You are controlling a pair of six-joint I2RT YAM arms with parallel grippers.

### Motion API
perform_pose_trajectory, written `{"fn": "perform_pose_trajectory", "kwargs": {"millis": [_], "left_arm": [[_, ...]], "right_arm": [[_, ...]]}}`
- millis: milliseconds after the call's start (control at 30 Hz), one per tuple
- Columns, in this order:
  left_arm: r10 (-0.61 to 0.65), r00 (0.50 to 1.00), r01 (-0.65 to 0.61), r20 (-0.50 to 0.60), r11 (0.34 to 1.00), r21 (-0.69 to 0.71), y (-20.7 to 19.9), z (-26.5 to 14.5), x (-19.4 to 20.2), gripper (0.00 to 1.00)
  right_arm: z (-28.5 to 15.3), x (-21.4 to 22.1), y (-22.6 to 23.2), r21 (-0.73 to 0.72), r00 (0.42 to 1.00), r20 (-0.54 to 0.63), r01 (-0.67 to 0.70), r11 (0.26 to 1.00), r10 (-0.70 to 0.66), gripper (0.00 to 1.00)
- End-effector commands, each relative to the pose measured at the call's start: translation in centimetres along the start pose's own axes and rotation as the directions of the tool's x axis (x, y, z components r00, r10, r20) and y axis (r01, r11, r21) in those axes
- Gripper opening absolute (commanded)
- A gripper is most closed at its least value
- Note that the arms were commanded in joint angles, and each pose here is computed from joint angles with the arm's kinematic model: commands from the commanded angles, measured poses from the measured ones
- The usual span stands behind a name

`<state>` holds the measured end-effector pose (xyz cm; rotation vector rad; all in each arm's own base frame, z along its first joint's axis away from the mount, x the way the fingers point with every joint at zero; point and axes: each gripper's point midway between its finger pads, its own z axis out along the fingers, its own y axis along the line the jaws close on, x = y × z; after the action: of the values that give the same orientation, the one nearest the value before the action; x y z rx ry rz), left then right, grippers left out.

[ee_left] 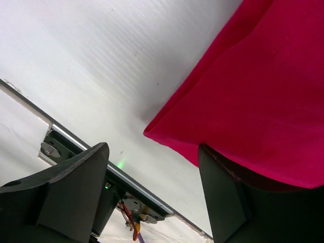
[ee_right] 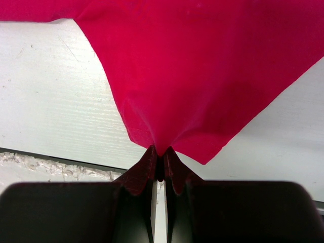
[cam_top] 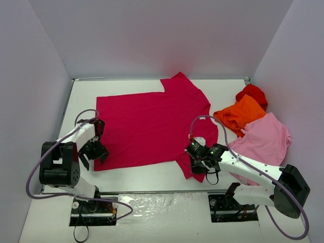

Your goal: Fold and stack the t-shirts

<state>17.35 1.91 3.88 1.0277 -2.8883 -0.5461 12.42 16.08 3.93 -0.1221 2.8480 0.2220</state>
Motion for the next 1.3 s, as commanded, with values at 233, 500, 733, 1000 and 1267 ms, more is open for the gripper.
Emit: {"fn": "perform_pose_trajectory", "kwargs": {"millis": [233,500,733,1000,1267], "left_arm": [[0.015,0.993,-0.002,-0.121,0.994,0.108,-3.2,3.3,1.1,0.70],[0.003,0.990,0.016,-0.141,0.990,0.137,-2.9,3.4,1.1,0.08],[0.009,0.991,0.012,-0.134,0.988,0.156,-2.7,2.2,1.0,0.00],[0.006,0.999,0.005,-0.046,0.973,0.229,-2.6,-2.5,-1.5,0.00],[0.012,0.998,-0.028,0.057,0.961,0.274,-2.7,-8.0,-5.3,0.00]], "right_arm": [[-1.0,-0.3,-0.1,-0.004,1.000,0.018,-0.010,1.000,0.010,0.00],[-1.0,-0.4,-0.2,0.003,0.999,0.023,-0.023,1.000,0.023,0.00],[-1.1,-0.4,-0.2,-0.002,0.999,0.026,-0.024,1.000,0.024,0.00],[-2.5,-2.3,0.6,-0.032,0.995,0.097,-0.014,0.999,0.017,0.00],[-3.7,-7.2,0.5,0.090,0.977,0.195,0.065,0.994,-0.081,0.00]]}}
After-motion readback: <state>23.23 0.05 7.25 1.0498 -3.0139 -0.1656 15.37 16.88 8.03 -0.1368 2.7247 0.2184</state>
